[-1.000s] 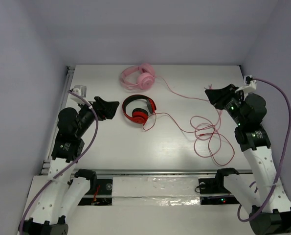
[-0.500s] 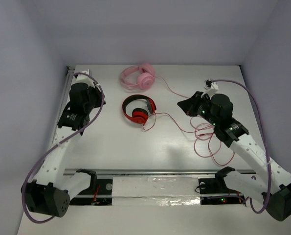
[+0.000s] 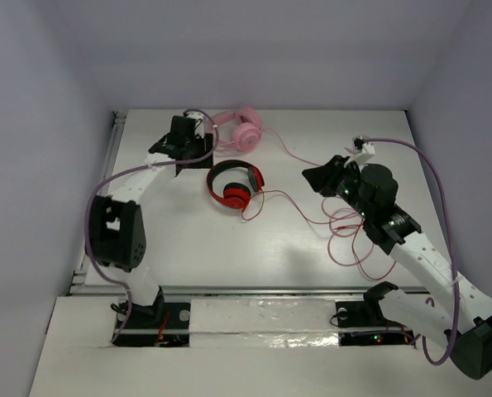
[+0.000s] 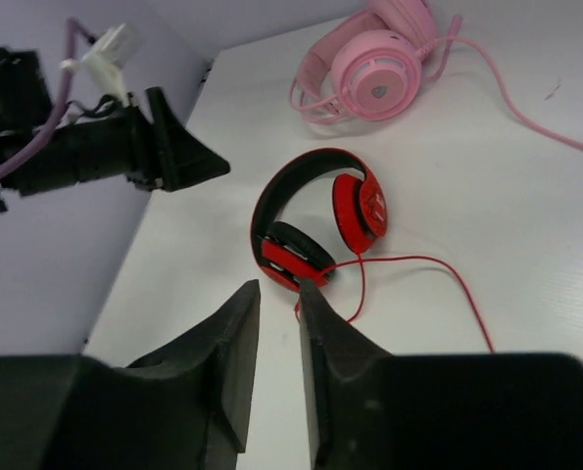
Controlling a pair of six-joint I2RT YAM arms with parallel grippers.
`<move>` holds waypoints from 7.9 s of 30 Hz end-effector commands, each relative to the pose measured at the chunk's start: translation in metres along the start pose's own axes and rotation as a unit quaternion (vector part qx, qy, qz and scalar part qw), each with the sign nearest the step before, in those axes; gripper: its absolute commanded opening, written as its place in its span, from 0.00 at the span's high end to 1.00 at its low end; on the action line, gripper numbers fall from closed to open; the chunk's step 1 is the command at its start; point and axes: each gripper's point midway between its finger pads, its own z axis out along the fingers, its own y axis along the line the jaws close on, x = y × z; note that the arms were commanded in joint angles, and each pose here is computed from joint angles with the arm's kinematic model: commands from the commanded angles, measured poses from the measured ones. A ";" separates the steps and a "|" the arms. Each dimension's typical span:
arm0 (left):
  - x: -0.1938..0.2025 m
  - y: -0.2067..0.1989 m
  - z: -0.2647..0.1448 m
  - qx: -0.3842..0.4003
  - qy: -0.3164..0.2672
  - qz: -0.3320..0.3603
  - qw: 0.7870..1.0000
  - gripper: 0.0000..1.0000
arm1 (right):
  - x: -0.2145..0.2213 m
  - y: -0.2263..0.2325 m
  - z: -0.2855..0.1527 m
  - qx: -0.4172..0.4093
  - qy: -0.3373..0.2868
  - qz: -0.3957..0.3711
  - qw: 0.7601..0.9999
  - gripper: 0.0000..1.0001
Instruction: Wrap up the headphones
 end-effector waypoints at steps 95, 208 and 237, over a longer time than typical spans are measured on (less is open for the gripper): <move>-0.082 -0.107 -0.244 0.348 -0.205 -0.029 0.914 1.00 | 0.041 0.030 0.022 -0.162 0.051 -0.110 0.979 0.39; 0.090 -0.151 -0.174 0.338 -0.022 0.135 0.931 1.00 | 0.045 0.076 -0.028 0.117 0.045 -0.291 0.948 0.61; 0.005 -0.120 -0.214 0.224 -0.136 0.056 0.963 1.00 | 0.059 0.070 -0.028 -0.104 -0.019 -0.079 0.991 0.53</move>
